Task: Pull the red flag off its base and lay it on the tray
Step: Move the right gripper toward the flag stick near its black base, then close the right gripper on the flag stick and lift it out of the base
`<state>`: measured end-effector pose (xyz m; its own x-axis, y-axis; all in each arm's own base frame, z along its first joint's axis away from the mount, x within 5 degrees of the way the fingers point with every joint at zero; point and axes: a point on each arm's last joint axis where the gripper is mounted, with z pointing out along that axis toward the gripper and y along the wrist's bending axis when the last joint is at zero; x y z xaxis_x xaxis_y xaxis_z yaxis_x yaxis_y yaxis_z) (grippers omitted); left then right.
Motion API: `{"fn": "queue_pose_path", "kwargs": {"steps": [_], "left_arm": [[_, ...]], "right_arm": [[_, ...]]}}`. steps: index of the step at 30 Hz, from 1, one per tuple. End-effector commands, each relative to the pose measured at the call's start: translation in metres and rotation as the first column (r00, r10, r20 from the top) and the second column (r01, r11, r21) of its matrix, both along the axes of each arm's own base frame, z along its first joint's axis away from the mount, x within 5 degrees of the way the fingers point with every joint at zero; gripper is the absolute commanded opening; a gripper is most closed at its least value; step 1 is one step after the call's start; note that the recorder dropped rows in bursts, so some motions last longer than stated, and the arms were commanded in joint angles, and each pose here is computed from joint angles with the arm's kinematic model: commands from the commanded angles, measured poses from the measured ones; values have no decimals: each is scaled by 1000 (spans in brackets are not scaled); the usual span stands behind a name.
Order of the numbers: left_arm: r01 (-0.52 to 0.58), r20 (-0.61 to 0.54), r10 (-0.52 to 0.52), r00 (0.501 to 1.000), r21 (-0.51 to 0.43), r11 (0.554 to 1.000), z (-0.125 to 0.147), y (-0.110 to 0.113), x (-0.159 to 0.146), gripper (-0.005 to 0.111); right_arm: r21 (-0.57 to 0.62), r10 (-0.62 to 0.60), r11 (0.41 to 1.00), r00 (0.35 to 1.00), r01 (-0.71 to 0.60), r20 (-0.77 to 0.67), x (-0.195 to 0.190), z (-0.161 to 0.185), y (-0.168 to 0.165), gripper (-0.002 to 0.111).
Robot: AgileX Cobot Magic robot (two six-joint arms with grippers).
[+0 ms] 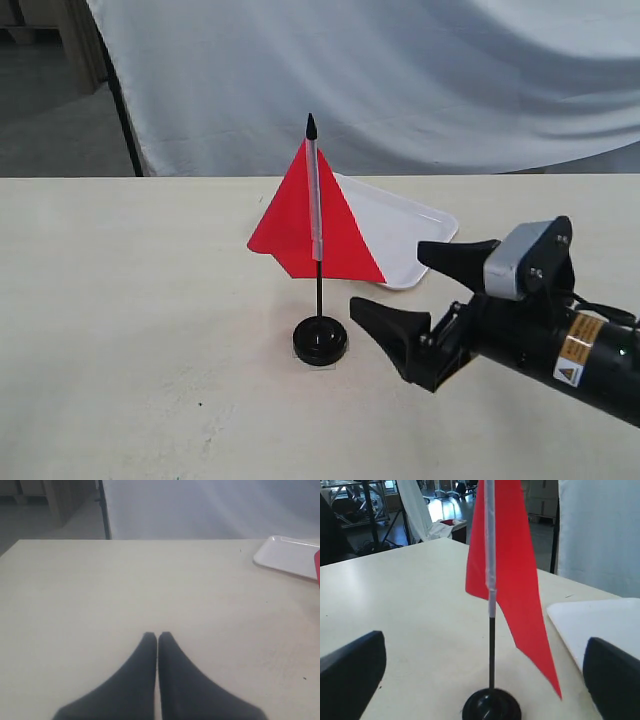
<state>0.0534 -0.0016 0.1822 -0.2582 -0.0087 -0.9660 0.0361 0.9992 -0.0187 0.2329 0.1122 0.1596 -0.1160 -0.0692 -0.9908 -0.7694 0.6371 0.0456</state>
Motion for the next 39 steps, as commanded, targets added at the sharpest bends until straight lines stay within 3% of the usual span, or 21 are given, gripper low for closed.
{"fn": "queue_pose_path", "kwargs": {"steps": [1,10,20,23,26,29,31,39], "left_arm": [[2,5,-2,1000,-8,1000,0,0,0,1],[2,5,-2,1000,-8,1000,0,0,0,1],[2,5,-2,1000,-8,1000,0,0,0,1],[2,5,-2,1000,-8,1000,0,0,0,1],[2,5,-2,1000,-8,1000,0,0,0,1],[2,5,-2,1000,-8,1000,0,0,0,1],[2,5,-2,1000,-8,1000,0,0,0,1],[2,5,-2,1000,-8,1000,0,0,0,1]], "right_arm": [[-45,19,999,1000,-19,17,22,-1,15,104],[-87,43,995,999,-42,5,66,-22,36,104],[-64,189,980,981,-187,30,81,-50,59,99],[-69,204,977,978,-201,43,83,-51,65,88],[-68,215,975,975,-211,49,83,-50,69,67],[-69,218,974,975,-215,50,83,-50,69,33],[-91,222,972,974,-217,37,83,-52,69,-1],[-100,225,970,974,-220,34,82,-52,68,0]]}}
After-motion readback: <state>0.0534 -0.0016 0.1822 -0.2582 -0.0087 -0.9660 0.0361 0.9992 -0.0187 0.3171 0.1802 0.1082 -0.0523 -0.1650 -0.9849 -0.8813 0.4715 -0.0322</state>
